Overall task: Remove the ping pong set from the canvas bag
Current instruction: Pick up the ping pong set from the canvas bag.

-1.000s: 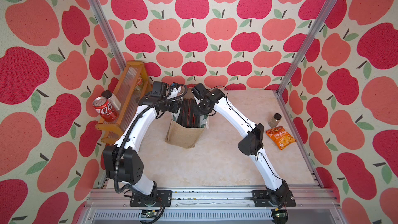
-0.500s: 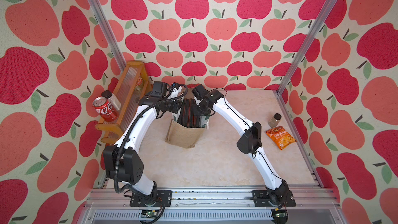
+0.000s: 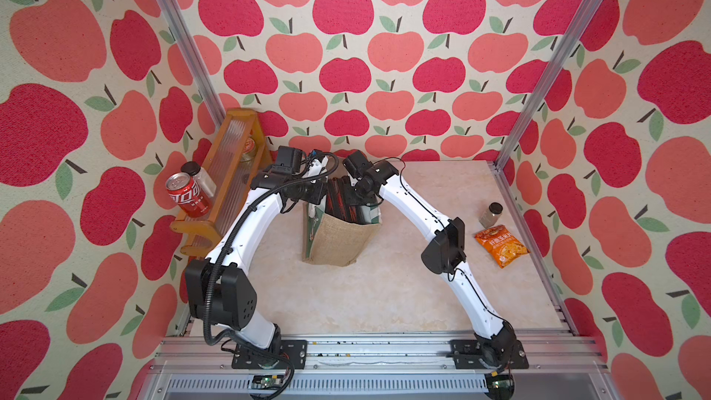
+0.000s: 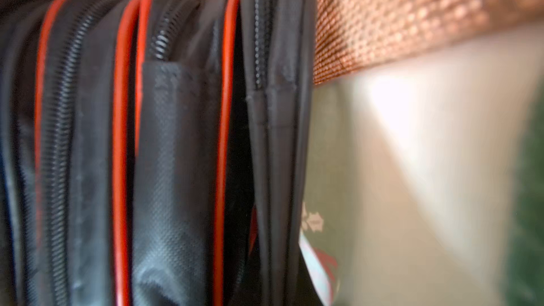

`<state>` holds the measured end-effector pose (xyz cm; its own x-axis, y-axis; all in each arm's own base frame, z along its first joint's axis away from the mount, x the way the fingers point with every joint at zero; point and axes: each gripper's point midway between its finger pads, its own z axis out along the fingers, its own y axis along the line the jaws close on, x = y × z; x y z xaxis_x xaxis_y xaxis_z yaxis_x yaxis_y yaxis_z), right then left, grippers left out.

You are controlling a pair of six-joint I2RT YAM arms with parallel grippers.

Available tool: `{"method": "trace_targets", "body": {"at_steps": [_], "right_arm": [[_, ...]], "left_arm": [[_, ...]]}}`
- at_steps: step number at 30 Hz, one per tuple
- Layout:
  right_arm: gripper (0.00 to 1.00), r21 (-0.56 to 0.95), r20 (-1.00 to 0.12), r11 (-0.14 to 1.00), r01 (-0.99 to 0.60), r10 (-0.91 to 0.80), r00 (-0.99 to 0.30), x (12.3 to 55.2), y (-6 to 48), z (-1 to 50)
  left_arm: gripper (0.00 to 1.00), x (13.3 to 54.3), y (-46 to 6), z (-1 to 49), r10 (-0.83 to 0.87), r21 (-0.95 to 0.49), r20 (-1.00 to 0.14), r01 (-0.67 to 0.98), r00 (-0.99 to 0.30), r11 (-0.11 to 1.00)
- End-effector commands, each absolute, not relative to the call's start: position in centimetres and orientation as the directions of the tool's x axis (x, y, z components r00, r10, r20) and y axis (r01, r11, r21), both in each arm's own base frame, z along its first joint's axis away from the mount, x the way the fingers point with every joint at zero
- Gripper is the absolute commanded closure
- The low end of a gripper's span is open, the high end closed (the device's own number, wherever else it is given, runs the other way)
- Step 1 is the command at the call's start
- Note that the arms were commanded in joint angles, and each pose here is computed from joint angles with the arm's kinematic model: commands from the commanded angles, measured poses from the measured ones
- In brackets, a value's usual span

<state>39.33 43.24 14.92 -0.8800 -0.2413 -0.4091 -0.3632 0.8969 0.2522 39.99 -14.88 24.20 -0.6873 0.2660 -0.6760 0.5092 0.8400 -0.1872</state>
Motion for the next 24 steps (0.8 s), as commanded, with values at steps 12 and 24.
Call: {"method": "trace_targets", "body": {"at_steps": [12, 24], "right_arm": [[1.00, 0.163, -0.734, 0.829, -0.535, -0.260, -0.628, 37.9, 43.5, 30.4], [1.00, 0.193, -0.858, 0.770, -0.608, -0.168, -0.485, 36.1, 43.8, 38.8]], "left_arm": [[1.00, 41.4, -12.3, 24.5, 0.223, -0.124, -0.701, 0.424, -0.677, 0.897], [1.00, 41.7, -11.7, 23.9, 0.211, -0.122, -0.699, 0.404, -0.683, 0.907]]}}
